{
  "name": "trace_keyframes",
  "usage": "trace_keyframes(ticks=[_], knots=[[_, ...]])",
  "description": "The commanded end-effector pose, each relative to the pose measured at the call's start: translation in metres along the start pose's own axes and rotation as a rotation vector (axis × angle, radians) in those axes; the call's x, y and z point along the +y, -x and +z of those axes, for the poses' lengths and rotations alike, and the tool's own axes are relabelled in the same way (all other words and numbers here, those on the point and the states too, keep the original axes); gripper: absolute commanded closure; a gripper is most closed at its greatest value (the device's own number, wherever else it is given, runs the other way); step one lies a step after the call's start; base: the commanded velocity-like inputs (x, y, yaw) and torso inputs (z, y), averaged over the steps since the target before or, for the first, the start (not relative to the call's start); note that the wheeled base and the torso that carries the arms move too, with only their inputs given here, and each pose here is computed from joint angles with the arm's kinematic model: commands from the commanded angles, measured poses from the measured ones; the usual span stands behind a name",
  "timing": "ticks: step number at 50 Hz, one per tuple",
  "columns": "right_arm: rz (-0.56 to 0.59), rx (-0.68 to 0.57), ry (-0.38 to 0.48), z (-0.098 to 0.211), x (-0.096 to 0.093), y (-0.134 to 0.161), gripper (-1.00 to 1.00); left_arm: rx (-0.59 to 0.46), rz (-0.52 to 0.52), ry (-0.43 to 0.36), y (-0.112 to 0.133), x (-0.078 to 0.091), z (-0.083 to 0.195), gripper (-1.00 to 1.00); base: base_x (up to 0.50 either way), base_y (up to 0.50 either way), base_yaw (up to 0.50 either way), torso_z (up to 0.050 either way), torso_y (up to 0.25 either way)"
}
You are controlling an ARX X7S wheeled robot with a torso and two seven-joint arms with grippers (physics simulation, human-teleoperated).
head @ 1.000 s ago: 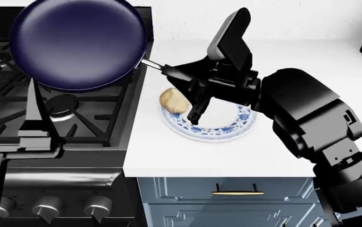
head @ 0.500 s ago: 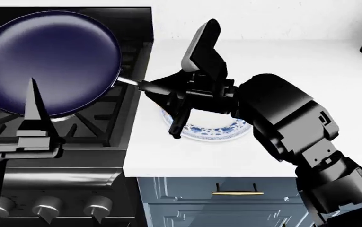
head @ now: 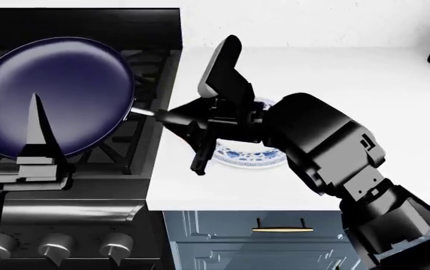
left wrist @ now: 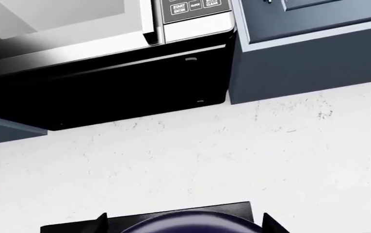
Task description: Pick up the pan and dump the vegetables in it onto the plate. Then return the pan to the stove.
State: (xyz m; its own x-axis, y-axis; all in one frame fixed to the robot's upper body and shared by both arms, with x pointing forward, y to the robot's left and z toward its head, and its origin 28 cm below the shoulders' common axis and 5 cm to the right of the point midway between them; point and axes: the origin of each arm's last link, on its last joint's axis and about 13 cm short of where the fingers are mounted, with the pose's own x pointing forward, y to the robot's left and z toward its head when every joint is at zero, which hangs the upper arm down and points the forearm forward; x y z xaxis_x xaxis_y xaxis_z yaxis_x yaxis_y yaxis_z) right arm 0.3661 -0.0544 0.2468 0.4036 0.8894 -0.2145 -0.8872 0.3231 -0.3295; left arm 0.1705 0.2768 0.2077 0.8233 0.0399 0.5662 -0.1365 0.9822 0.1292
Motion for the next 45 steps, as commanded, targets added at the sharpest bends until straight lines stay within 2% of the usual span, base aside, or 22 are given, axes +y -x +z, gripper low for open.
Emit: trace_keyframes(ticks=[1, 20, 45], knots=[[-0.021, -0.030, 0.027, 0.012, -0.001, -0.006, 1.00, -0.001, 0.003, 0.000, 0.001, 0.000, 0.001, -1.00, 0.00, 0.00, 0.00, 0.000, 0.000], [-0.098, 0.023, 0.017, 0.003, -0.004, -0.015, 1.00, 0.002, 0.001, -0.002, 0.000, 0.000, 0.000, -1.00, 0.00, 0.00, 0.00, 0.000, 0.002], [-0.077, 0.013, 0.010, 0.004, 0.007, -0.032, 1.00, 0.004, 0.004, -0.003, 0.003, 0.000, -0.002, -1.00, 0.00, 0.00, 0.00, 0.001, 0.001]])
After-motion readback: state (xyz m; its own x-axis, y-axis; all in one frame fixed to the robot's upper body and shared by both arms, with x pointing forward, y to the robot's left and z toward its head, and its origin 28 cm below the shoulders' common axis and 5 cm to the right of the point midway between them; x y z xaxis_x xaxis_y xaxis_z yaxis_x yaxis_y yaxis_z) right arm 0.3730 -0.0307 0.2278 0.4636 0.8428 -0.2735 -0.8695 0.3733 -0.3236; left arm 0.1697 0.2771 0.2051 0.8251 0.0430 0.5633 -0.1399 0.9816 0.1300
